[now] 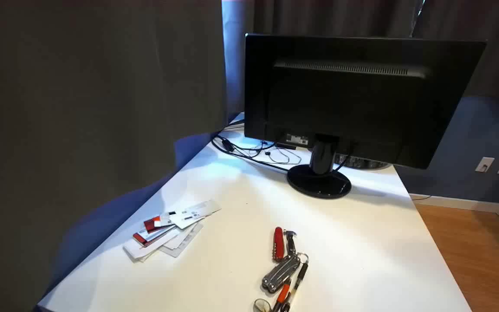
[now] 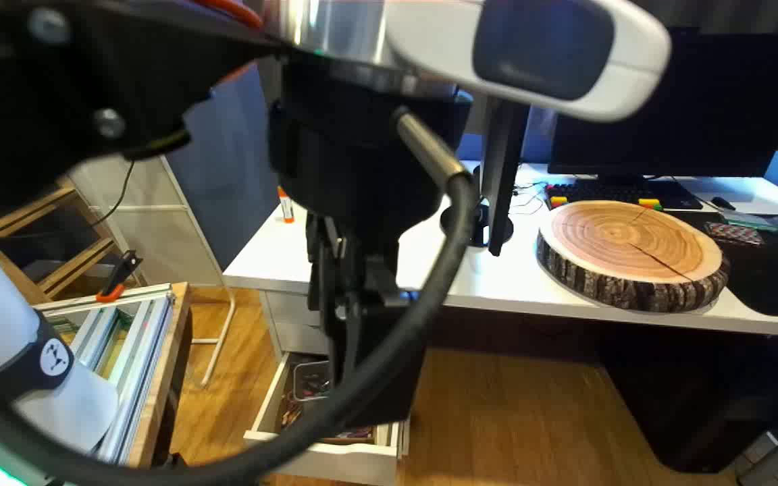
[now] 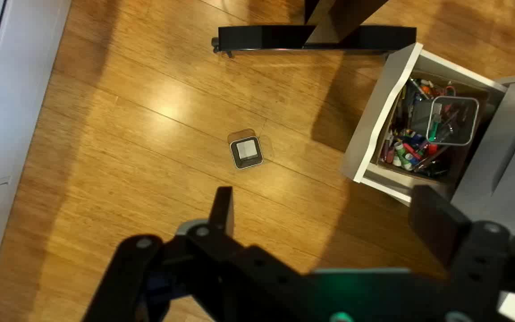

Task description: Transfer a sharpie from the open drawer to the desk surface

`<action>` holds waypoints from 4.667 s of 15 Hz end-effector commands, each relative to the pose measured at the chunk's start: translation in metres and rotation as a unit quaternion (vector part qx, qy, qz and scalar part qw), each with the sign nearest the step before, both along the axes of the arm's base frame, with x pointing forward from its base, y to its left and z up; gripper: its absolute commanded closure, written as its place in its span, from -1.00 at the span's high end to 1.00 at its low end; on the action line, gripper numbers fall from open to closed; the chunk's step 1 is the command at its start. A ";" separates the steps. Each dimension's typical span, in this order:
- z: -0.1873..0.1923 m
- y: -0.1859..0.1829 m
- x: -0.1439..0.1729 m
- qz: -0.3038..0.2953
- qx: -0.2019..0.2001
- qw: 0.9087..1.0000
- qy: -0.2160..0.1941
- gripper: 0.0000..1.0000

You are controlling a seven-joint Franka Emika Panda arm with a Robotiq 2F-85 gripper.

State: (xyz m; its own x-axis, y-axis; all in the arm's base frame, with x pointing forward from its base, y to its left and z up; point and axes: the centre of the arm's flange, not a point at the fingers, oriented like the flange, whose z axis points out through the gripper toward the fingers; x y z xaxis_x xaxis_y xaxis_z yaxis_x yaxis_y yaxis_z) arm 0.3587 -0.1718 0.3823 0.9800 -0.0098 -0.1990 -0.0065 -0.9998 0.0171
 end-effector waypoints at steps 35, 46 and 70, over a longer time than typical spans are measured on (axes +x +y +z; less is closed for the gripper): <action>-0.198 0.195 -0.004 0.066 0.173 0.977 0.103 1.00; -0.290 0.259 -0.004 -0.024 0.174 0.973 0.153 1.00; -0.425 0.322 -0.006 -0.102 0.116 0.988 -0.001 1.00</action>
State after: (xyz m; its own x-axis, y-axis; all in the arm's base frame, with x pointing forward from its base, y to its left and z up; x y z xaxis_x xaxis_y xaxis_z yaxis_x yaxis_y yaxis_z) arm 0.3566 0.1481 -0.0326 0.9687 -0.1427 -0.2032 -0.1883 -0.9557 -0.2263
